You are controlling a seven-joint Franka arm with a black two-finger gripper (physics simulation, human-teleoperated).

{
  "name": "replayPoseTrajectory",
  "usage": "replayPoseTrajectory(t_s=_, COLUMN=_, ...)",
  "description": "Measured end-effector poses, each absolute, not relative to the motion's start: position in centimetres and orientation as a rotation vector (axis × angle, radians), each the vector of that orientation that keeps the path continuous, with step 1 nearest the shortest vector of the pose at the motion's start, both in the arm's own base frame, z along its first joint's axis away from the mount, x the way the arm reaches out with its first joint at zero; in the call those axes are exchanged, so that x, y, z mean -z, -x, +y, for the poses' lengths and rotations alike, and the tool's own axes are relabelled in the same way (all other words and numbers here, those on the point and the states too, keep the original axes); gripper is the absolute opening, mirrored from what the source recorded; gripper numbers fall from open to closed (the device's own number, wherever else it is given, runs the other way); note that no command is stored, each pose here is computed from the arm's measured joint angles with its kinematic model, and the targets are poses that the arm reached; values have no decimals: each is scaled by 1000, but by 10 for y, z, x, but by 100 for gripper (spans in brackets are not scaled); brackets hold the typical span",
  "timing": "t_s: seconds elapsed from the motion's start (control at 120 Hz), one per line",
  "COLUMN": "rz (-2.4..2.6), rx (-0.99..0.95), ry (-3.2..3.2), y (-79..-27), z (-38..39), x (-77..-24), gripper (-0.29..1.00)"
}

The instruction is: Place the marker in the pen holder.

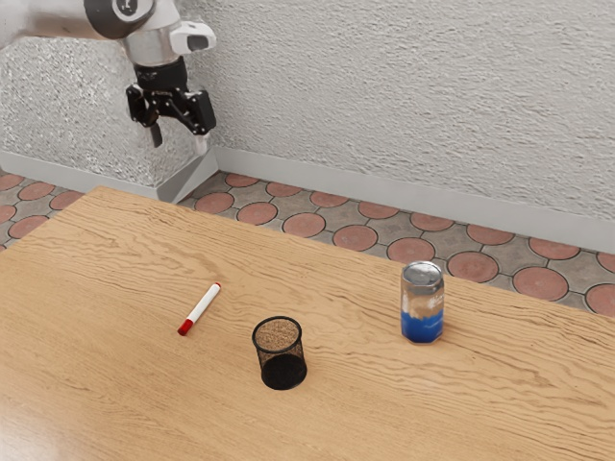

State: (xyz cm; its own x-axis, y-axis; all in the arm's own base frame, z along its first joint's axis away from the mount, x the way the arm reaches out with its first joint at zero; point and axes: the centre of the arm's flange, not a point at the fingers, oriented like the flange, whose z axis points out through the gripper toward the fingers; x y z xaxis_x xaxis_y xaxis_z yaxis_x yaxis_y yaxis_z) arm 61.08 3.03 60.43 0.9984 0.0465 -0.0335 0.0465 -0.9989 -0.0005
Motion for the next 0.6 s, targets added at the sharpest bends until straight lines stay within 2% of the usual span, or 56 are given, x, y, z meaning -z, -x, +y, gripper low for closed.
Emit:
replayPoseTrajectory(t_s=0.108, rz=40, rx=21, ry=-3122, y=-614, z=18, x=-609, gripper=70)
replayPoseTrajectory(t_s=0.208, rz=29, rx=109, ry=-3090, y=-593, z=10, x=-575, gripper=70)
replayPoseTrajectory(t_s=0.275, rz=48, rx=229, ry=-3089, y=-602, z=16, x=-523, gripper=70)
replayPoseTrajectory(t_s=0.333, rz=117, rx=398, ry=-3079, y=-591, z=36, x=-440, gripper=70)
replayPoseTrajectory(t_s=0.4, rz=133, rx=469, ry=-3087, y=-586, z=49, x=-362, gripper=70)
replayPoseTrajectory(t_s=0.475, rz=101, rx=414, ry=-3094, y=-593, z=50, x=-320, gripper=70)
replayPoseTrajectory(t_s=0.6, rz=15, rx=250, ry=-3155, y=-607, z=53, x=-310, gripper=70)
